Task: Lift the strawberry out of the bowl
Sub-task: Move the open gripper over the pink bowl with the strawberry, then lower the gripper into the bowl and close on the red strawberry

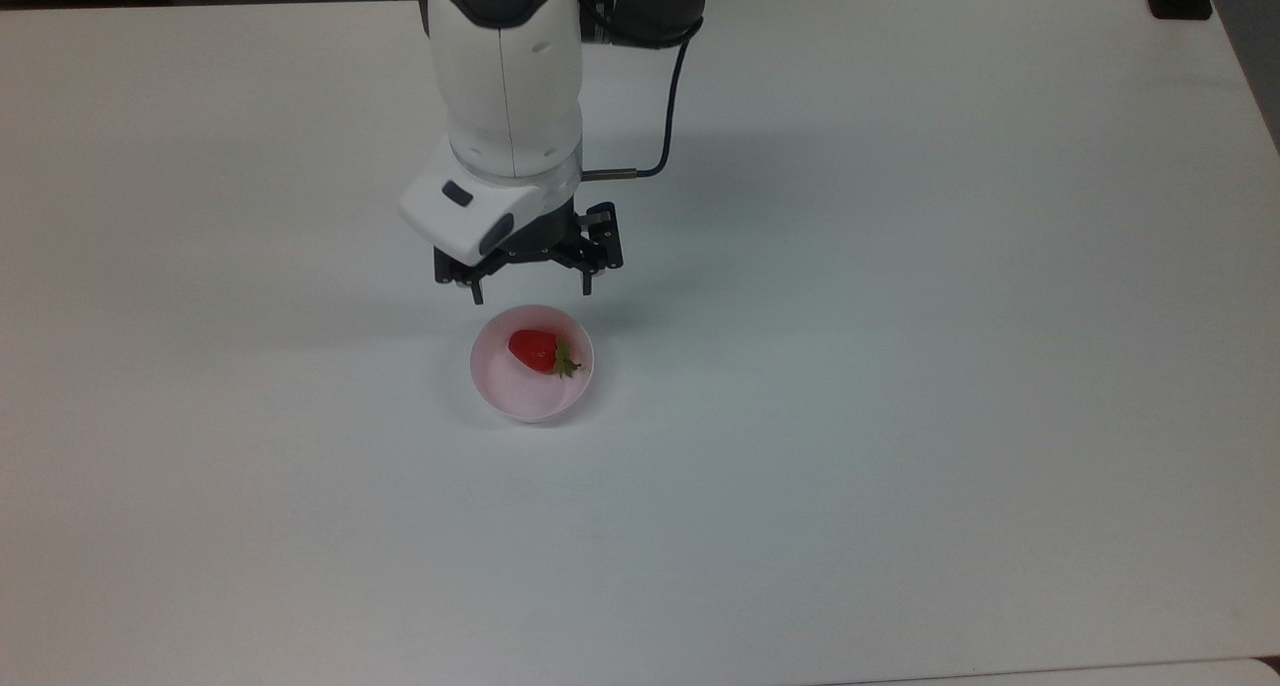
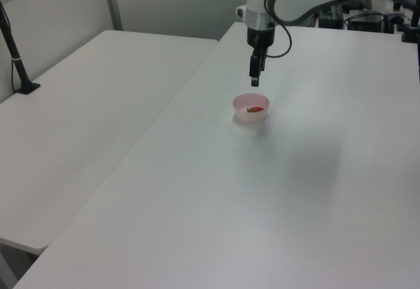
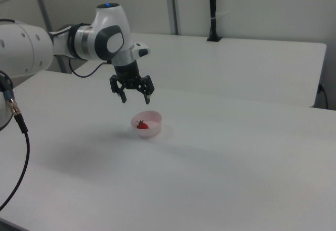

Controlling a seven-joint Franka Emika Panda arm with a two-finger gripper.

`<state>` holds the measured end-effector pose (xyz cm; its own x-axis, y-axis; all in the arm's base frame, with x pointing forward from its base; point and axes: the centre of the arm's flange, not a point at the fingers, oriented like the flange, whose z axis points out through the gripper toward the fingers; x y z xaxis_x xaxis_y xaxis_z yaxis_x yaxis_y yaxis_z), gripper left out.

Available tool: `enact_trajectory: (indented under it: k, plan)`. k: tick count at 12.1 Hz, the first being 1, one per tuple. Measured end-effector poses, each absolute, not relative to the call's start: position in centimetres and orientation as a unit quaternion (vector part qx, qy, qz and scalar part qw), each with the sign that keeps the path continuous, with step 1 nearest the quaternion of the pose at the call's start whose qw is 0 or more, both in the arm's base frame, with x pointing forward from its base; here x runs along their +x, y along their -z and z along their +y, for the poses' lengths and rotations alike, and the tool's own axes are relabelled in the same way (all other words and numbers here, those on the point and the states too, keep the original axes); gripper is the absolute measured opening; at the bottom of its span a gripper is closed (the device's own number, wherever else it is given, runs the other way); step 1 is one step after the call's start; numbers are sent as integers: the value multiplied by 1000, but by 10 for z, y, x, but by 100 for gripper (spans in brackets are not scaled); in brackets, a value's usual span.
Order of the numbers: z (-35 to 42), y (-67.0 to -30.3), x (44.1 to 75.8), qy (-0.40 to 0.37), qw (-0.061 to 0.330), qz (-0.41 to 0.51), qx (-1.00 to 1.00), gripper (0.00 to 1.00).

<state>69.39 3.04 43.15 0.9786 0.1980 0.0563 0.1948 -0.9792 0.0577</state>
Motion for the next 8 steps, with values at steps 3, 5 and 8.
enact_trajectory:
  k: [3, 5, 8]
  plan:
    - [26, -421, 696, -21, 28, 202, 979, 100]
    - [22, -411, 697, -12, 28, 252, 967, 95]
    - [20, -383, 700, 10, 26, 308, 951, 85]
